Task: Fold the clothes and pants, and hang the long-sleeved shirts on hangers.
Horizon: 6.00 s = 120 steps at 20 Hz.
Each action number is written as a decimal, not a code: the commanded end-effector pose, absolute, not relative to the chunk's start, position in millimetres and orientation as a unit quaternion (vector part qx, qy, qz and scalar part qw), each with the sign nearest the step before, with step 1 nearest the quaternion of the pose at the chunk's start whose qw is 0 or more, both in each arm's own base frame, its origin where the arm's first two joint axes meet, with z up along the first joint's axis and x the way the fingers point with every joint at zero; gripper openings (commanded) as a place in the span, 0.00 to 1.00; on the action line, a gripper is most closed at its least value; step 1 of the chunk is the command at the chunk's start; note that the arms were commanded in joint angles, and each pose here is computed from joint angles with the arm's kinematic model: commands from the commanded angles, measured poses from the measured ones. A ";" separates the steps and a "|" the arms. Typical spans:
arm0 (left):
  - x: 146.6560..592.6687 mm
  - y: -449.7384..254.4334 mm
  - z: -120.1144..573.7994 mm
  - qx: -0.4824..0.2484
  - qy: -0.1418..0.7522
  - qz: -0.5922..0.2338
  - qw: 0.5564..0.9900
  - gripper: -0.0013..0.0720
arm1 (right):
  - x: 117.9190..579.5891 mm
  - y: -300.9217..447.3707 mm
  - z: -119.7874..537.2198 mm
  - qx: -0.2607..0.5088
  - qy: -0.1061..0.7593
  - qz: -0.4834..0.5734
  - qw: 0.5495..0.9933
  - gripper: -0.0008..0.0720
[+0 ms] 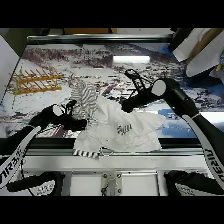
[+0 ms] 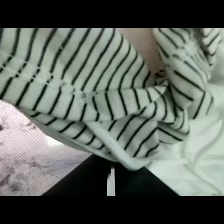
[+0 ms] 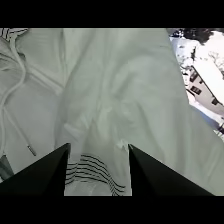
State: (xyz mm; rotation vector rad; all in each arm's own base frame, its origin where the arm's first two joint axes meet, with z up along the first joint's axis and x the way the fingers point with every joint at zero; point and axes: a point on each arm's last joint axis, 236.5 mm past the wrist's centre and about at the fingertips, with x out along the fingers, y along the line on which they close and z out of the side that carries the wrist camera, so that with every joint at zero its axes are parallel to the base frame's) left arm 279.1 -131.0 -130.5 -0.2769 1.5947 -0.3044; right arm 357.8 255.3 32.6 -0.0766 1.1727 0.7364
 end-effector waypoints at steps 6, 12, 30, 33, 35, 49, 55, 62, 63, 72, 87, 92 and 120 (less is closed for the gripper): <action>310.1 -127.3 -110.0 -0.128 0.687 -0.136 0.702 0.04 | 404.1 341.1 -24.4 -0.127 0.507 0.396 0.755 0.56; 309.2 -127.1 -110.5 -0.127 0.688 -0.136 0.701 0.04 | 430.2 376.6 -76.3 -0.214 0.508 0.393 0.736 0.82; 393.6 -46.0 242.2 -0.076 0.348 -0.112 0.928 0.03 | 474.8 216.3 306.7 -0.133 0.194 0.227 0.945 0.03; 340.6 -70.6 386.5 -0.043 0.168 -0.147 0.974 0.03 | 400.4 180.4 416.2 -0.109 0.086 0.219 0.966 0.03; 290.3 -90.7 457.9 -0.033 0.060 -0.182 0.981 0.03 | 354.5 160.1 462.2 -0.096 0.034 0.216 0.971 0.03; 365.1 -120.6 357.5 0.016 0.237 -0.160 0.958 0.03 | 370.3 125.9 353.0 -0.063 0.261 0.153 0.951 0.03; 410.0 -134.3 208.0 -0.013 0.437 -0.166 0.884 0.03 | 418.7 111.0 222.0 -0.135 0.412 0.139 0.890 0.03; 277.6 -178.8 6.5 0.021 0.579 -0.216 0.786 0.03 | 348.0 88.8 45.7 -0.120 0.550 0.116 0.819 0.03; 260.8 -184.9 -15.9 0.024 0.588 -0.220 0.778 0.03 | 339.3 86.5 25.0 -0.111 0.564 0.109 0.811 0.03; 226.4 -202.2 -37.7 0.044 0.610 -0.238 0.754 0.90 | 319.6 90.0 31.9 -0.111 0.566 0.122 0.808 0.93; 308.1 -160.4 39.4 -0.053 0.553 -0.160 0.816 0.87 | 331.3 273.8 -73.4 -0.193 0.625 0.121 0.747 0.90; 306.3 -163.2 39.3 -0.050 0.554 -0.164 0.815 0.87 | 346.3 255.2 -79.3 -0.216 0.623 0.062 0.749 0.90; 336.5 -235.9 -5.1 -0.026 0.593 -0.191 0.782 0.87 | 291.4 227.7 80.1 -0.213 0.539 0.099 0.809 0.03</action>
